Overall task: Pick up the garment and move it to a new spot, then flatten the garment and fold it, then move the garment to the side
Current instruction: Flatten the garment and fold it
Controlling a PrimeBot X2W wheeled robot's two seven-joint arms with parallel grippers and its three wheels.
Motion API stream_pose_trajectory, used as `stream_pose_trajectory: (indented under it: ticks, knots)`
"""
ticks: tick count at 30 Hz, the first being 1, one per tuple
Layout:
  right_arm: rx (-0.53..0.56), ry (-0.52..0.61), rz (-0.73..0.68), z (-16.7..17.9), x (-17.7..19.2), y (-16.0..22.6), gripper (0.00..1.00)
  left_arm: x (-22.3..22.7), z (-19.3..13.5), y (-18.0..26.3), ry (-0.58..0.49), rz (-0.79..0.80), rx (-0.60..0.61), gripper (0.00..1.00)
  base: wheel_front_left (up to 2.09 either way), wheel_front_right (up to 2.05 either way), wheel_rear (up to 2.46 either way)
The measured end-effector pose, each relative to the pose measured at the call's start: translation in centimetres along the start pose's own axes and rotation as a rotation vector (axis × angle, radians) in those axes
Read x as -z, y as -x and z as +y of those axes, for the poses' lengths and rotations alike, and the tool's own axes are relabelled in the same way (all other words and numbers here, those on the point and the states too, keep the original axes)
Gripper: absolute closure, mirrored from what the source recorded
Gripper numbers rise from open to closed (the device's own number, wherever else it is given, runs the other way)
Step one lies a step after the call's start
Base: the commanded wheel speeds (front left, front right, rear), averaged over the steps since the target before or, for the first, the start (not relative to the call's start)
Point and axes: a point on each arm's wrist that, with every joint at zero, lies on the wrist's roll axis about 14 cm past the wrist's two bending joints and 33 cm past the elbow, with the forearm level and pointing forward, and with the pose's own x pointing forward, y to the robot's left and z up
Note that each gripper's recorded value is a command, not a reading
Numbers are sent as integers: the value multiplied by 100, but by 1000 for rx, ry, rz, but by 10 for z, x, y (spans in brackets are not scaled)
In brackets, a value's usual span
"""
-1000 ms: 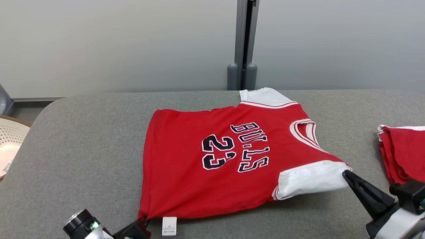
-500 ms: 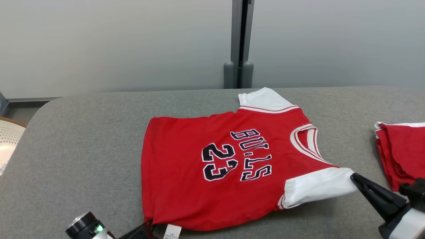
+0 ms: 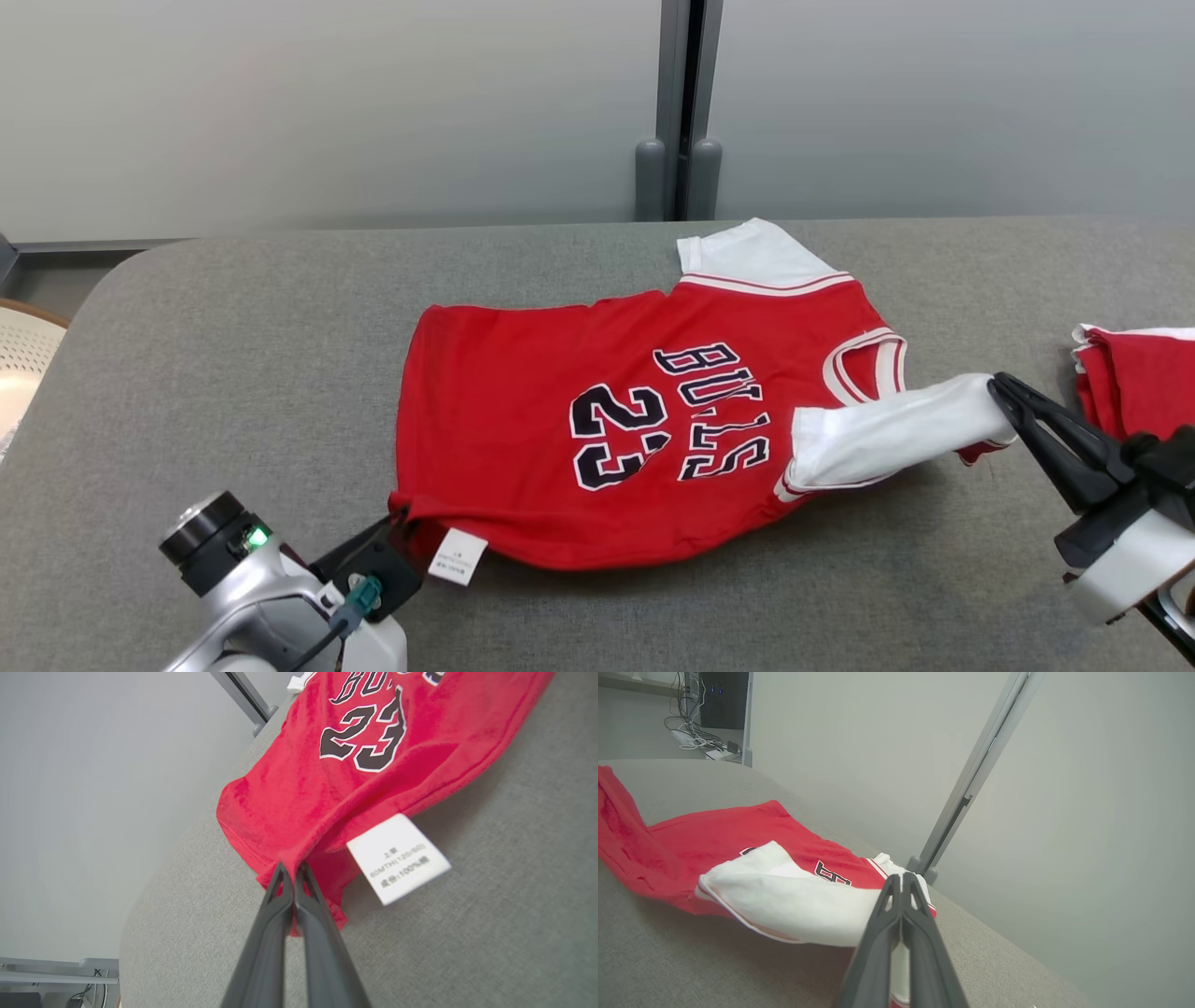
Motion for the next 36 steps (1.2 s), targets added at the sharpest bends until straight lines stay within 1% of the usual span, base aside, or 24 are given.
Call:
stream_pose_trajectory:
  ticks: [6, 15, 20, 25, 31, 32, 33, 34, 35, 36]
  knots:
    - [31, 27, -1, -10, 7, -13, 100, 1, 12, -19, -7, 15, -5, 100, 0, 0, 0]
    - [46, 44, 51, -21, 32, -38, 100, 7, 19, -54, -31, 55, 30, 100, 0, 0, 0]
    - [57, 50, 82, -30, 44, -51, 100, 16, 28, -75, -44, 88, 38, 100, 0, 0, 0]
    - [60, 50, 114, -35, 58, -63, 100, 27, 32, -94, -55, 112, 56, 100, 0, 0, 0]
    - [46, 43, 138, -33, 70, -76, 100, 42, 25, -111, -44, 134, 82, 100, 0, 0, 0]
    - [45, 39, 144, -32, 73, -77, 100, 43, 23, -113, -41, 134, 87, 96, 0, 0, 0]
    - [45, 35, 154, -32, 77, -78, 100, 46, 22, -115, -36, 138, 90, 75, 0, 0, 0]
    - [47, 29, 167, -32, 81, -79, 100, 48, 19, -116, -33, 142, 94, 0, 0, 0, 0]
    - [48, 24, 178, -32, 85, -79, 100, 51, 18, -118, -28, 145, 95, 0, 0, 0, 0]
    - [52, 15, 184, -32, 88, -80, 53, 52, 18, -119, -17, 145, 90, 0, 0, 0, 0]
